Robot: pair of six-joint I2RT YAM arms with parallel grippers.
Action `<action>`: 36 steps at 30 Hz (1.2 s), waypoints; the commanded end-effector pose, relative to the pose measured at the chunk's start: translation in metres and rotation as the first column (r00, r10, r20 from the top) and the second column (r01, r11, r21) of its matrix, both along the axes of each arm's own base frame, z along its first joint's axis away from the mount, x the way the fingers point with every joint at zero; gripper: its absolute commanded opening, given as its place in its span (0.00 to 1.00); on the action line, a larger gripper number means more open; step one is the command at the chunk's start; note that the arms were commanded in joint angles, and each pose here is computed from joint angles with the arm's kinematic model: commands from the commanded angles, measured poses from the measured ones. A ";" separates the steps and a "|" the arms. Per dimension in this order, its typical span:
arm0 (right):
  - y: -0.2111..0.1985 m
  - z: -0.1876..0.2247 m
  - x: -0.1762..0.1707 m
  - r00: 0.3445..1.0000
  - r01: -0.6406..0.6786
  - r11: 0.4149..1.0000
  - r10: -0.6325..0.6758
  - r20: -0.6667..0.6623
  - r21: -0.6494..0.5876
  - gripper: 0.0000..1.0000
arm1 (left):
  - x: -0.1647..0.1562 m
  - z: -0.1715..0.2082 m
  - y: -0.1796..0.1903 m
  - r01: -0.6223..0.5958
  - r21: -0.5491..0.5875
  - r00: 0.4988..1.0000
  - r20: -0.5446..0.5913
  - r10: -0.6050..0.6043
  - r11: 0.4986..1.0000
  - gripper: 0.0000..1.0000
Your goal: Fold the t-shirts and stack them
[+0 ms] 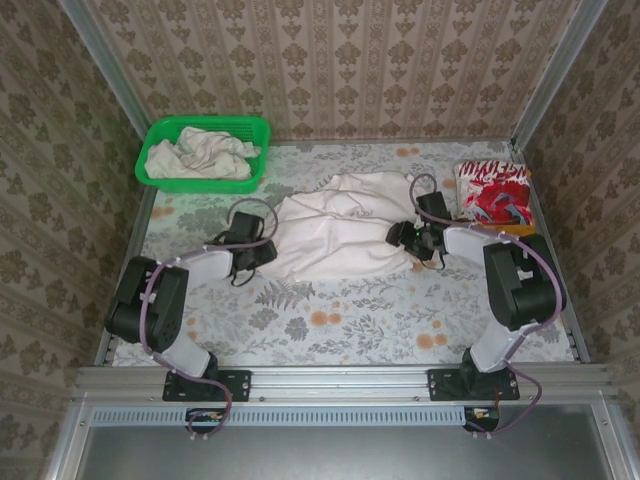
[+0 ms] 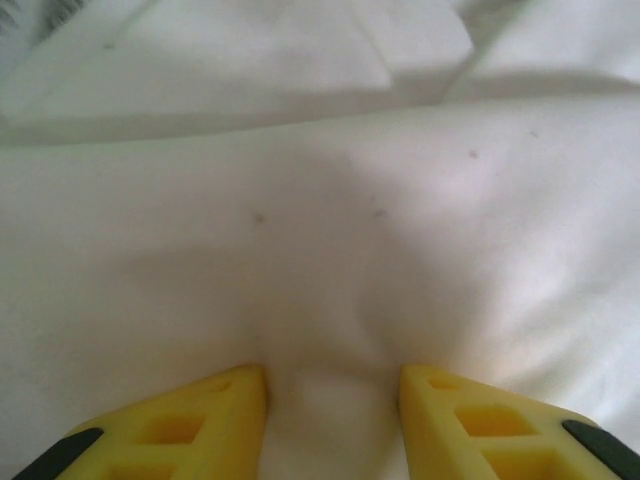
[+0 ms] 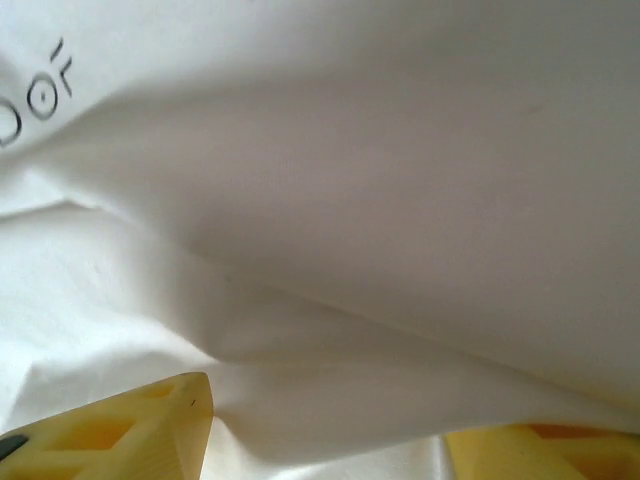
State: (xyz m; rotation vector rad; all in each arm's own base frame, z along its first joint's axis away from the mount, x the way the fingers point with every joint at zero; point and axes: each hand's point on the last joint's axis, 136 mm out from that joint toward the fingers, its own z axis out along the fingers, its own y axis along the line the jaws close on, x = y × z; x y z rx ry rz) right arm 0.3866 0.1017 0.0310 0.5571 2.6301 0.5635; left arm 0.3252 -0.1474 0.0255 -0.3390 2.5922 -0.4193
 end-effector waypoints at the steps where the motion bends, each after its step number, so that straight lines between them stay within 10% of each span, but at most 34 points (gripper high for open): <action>1: -0.014 -0.004 0.021 0.999 0.026 1.000 -0.026 -0.021 0.002 0.63 | -0.067 -0.032 -0.019 0.007 -0.031 0.982 -0.187 -0.013 0.999 0.41; 11: -0.014 0.004 0.124 1.000 -0.023 0.999 0.023 0.008 0.039 0.65 | -0.055 0.043 -0.105 0.128 -0.059 0.991 0.051 -0.125 0.990 0.57; 22: 0.011 0.112 0.113 0.947 -0.108 0.986 0.142 0.289 -0.129 0.78 | -0.024 0.061 -0.008 -0.023 -0.010 1.000 -0.001 0.023 1.000 0.91; 36: 0.139 0.084 0.003 0.886 -0.422 0.898 0.437 0.156 -0.121 0.74 | 0.011 0.019 -0.012 -0.038 -0.129 0.992 -0.126 0.022 0.991 0.59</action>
